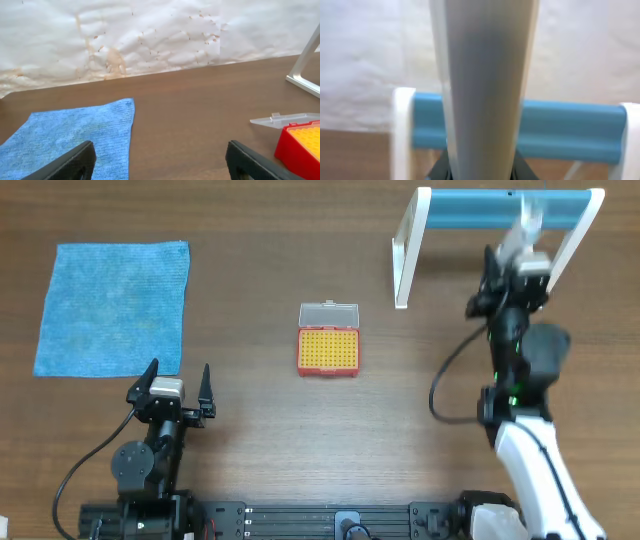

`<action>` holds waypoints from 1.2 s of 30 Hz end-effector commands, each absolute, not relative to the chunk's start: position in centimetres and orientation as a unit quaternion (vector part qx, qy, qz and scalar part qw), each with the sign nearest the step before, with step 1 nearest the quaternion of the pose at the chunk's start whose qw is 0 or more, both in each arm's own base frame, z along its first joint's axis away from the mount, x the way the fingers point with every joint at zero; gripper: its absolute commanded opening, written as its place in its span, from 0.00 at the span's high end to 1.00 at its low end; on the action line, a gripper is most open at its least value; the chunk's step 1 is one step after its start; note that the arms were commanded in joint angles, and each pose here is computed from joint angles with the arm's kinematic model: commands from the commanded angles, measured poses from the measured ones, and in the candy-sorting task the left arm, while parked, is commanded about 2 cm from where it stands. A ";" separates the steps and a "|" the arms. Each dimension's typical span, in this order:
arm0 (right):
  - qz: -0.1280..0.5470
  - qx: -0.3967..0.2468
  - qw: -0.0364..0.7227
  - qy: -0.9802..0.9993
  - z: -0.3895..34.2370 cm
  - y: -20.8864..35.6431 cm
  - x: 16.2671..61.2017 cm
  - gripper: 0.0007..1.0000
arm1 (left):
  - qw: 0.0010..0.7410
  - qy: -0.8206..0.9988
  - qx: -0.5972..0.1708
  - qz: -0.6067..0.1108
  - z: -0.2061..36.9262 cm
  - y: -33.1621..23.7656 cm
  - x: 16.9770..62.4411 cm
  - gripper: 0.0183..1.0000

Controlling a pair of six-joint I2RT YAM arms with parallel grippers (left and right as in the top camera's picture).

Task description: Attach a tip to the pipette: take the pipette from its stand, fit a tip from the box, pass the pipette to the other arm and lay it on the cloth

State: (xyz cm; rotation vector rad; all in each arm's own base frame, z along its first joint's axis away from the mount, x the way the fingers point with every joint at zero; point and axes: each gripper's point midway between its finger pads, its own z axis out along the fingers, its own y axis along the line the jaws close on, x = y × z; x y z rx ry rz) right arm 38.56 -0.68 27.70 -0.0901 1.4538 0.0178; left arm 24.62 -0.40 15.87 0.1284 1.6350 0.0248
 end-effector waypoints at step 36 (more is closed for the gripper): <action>0.249 -0.225 0.670 0.662 15.3 26.1 33.8 0.93 | 0.681 0.730 0.060 0.014 15.7 -0.4 24.6 0.16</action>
